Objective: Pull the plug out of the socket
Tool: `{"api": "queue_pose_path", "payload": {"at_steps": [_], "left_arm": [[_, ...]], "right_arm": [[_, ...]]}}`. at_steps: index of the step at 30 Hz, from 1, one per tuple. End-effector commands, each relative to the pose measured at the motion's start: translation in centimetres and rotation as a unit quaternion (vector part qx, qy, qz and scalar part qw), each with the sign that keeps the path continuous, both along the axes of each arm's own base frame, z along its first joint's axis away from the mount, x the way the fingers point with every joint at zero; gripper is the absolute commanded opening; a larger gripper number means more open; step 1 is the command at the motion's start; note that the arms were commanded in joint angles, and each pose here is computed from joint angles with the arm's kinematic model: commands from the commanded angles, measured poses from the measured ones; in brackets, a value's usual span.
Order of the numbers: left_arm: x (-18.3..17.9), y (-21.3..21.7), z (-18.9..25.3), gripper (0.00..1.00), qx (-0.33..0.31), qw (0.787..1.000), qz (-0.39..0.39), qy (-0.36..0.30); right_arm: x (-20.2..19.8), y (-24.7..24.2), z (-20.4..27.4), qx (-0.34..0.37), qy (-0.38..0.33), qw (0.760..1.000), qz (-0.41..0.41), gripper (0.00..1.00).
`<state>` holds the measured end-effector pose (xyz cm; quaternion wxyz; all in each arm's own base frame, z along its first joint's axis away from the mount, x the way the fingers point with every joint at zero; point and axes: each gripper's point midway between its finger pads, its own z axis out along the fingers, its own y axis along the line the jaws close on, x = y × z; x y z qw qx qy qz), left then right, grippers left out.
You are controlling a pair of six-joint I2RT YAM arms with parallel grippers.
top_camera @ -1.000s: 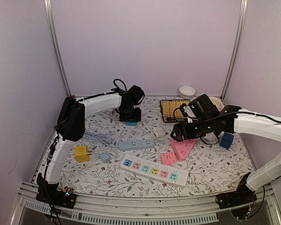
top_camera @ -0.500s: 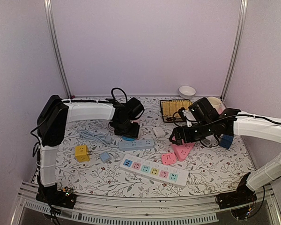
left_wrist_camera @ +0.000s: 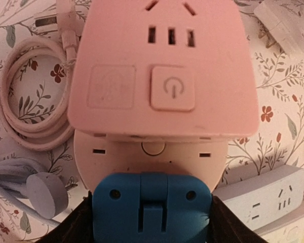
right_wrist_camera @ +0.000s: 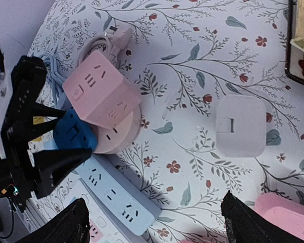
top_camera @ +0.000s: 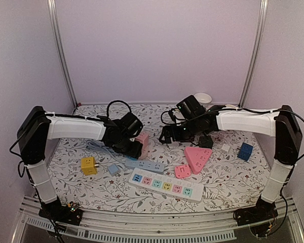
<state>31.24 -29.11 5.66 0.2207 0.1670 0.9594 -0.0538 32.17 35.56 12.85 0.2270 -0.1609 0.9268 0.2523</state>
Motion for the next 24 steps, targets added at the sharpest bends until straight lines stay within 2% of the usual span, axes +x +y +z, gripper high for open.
{"api": "queue_pose_path", "payload": {"at_steps": [1,6,12,18,24], "left_arm": [[-0.3,-1.2,1.9,0.54,-0.056,0.998,-0.037,-0.02],[-1.8,-1.4,1.1,0.53,-0.088,0.995,-0.04,0.003],[-3.1,-0.7,0.3,0.53,-0.092,0.994,-0.052,0.013],[-3.5,-0.4,0.2,0.53,-0.09,0.994,-0.061,0.011],[-3.1,-1.0,0.1,0.54,-0.095,0.993,-0.066,0.007]], "right_arm": [[2.5,4.0,0.7,0.045,0.018,0.999,-0.001,0.92],[4.7,7.6,-0.9,0.06,0.044,0.997,-0.009,0.92],[5.6,10.3,-2.8,0.068,0.061,0.996,-0.024,0.92],[4.4,11.1,-4.7,0.052,0.072,0.996,-0.024,0.92],[1.6,11.1,-7.1,0.023,0.09,0.996,-0.003,0.92]]}}
